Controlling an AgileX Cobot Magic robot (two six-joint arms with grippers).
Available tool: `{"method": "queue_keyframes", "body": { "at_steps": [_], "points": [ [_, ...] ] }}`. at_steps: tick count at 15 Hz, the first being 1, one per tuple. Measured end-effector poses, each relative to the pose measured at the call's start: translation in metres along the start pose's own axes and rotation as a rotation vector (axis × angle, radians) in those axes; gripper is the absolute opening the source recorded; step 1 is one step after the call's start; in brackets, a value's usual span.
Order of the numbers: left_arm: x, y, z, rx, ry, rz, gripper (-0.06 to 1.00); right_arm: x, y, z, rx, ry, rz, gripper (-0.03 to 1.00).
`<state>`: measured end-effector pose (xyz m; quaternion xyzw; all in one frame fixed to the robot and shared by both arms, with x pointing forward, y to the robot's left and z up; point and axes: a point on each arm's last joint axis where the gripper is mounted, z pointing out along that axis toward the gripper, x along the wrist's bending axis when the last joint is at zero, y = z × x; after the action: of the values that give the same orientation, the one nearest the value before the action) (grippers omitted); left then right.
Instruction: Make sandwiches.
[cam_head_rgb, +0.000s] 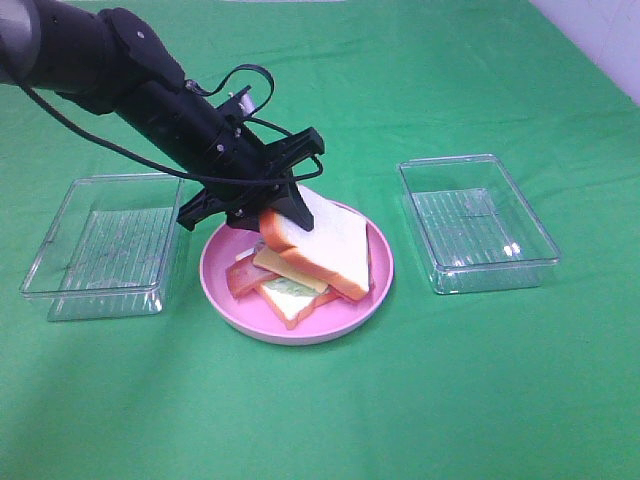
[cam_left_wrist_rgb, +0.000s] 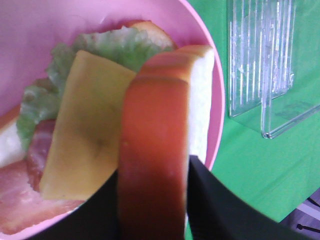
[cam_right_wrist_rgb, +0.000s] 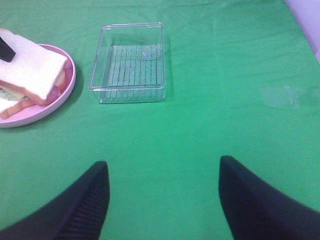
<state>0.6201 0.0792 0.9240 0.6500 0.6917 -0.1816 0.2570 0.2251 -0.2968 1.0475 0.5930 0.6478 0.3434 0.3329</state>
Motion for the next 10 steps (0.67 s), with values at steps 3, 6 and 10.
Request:
{"method": "queue_keyframes", "body": {
  "at_steps": [3, 6, 10],
  "points": [
    [0.002, 0.0, -0.006, -0.006, 0.054, 0.081, 0.6, 0.0, 0.0, 0.0, 0.0, 0.0, 0.0, 0.6],
    [-0.001, 0.002, -0.02, -0.028, 0.118, 0.193, 0.69, 0.0, 0.0, 0.0, 0.0, 0.0, 0.0, 0.6],
    [-0.017, 0.005, -0.068, -0.089, 0.252, 0.414, 0.76, 0.0, 0.0, 0.0, 0.0, 0.0, 0.0, 0.6]
  ]
}}
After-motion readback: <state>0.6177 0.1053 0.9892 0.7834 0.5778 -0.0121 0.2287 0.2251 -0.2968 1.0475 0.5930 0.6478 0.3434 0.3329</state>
